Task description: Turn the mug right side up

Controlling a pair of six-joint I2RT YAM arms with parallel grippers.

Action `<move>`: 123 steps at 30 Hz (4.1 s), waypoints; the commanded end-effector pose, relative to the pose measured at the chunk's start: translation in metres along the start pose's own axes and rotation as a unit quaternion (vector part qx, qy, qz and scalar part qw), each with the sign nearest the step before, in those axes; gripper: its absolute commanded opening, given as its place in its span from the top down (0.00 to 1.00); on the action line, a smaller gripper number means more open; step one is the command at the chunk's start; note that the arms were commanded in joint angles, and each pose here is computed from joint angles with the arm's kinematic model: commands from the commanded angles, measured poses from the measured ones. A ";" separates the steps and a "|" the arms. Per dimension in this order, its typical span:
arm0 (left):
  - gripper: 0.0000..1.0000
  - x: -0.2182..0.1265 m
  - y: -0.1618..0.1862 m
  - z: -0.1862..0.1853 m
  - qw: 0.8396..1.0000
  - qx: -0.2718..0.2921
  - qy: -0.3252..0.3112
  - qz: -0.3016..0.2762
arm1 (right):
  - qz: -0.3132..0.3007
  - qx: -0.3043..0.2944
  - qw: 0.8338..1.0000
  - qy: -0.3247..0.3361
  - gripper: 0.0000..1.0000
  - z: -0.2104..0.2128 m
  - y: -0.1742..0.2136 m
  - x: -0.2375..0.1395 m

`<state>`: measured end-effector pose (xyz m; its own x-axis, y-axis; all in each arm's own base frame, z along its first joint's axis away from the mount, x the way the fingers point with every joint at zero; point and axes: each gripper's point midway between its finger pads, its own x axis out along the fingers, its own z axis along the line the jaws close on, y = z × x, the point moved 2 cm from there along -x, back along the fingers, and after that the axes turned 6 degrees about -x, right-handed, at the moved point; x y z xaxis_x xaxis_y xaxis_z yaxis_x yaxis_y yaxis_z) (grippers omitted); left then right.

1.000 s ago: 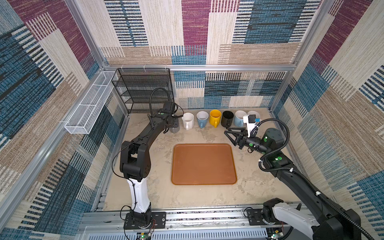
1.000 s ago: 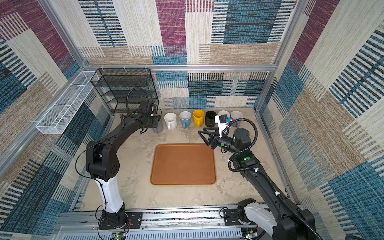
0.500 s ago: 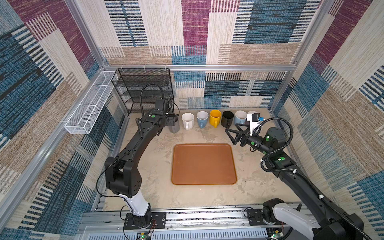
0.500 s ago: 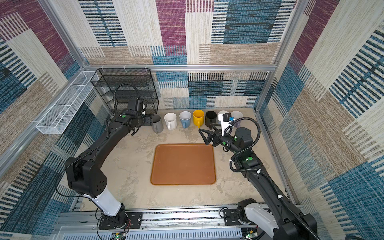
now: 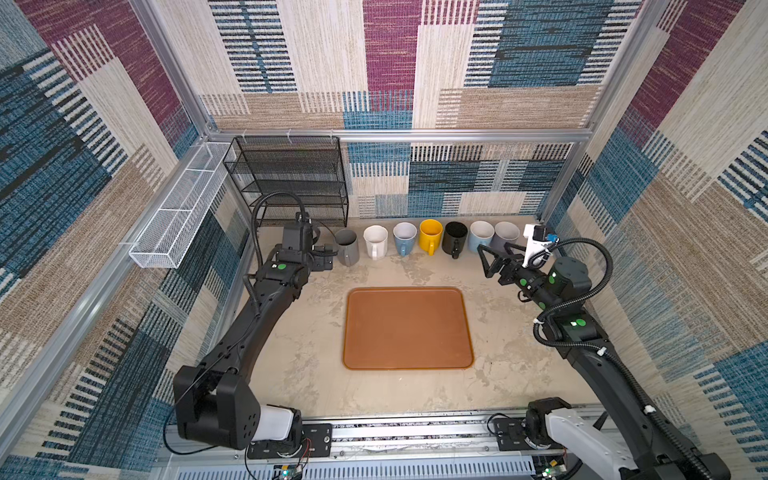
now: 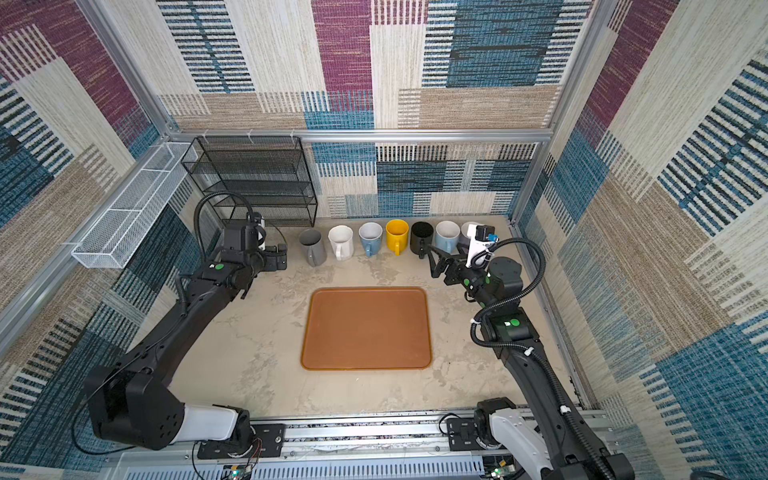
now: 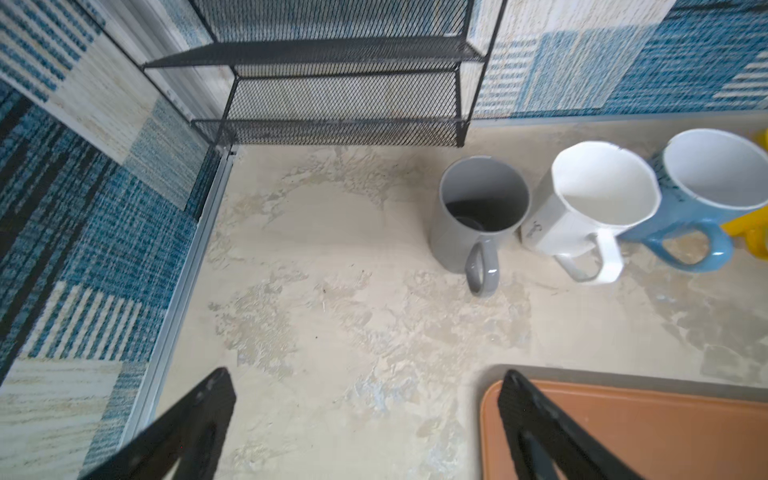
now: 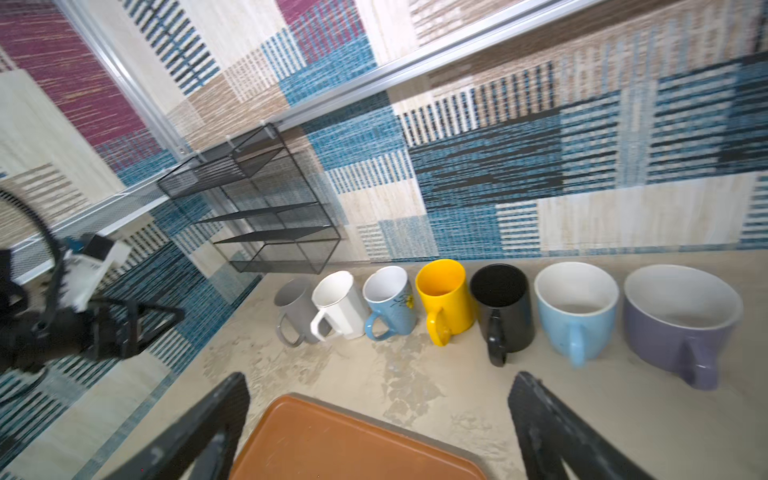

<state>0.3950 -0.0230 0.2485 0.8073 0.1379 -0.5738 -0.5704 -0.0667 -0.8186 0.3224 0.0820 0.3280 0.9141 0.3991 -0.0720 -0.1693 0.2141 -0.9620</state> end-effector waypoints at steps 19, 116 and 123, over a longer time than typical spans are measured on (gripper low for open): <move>0.01 0.054 0.109 0.068 0.987 -0.100 -0.011 -0.125 | -0.036 0.017 0.995 0.092 0.00 -0.078 0.000 -0.021; 0.01 0.079 0.125 0.040 0.987 -0.056 0.087 -0.121 | -0.027 -0.161 0.975 0.150 0.00 -0.129 0.155 0.011; 0.01 0.078 0.125 0.040 0.987 -0.056 0.087 -0.122 | -0.027 -0.161 0.975 0.150 0.00 -0.129 0.155 0.011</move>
<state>0.3786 0.0192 0.0976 0.9322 -0.0057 -0.3620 -0.3568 -0.1834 -0.9160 0.3534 0.0063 0.1352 0.9895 0.1167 -0.0858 -0.0771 -0.0769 -0.9941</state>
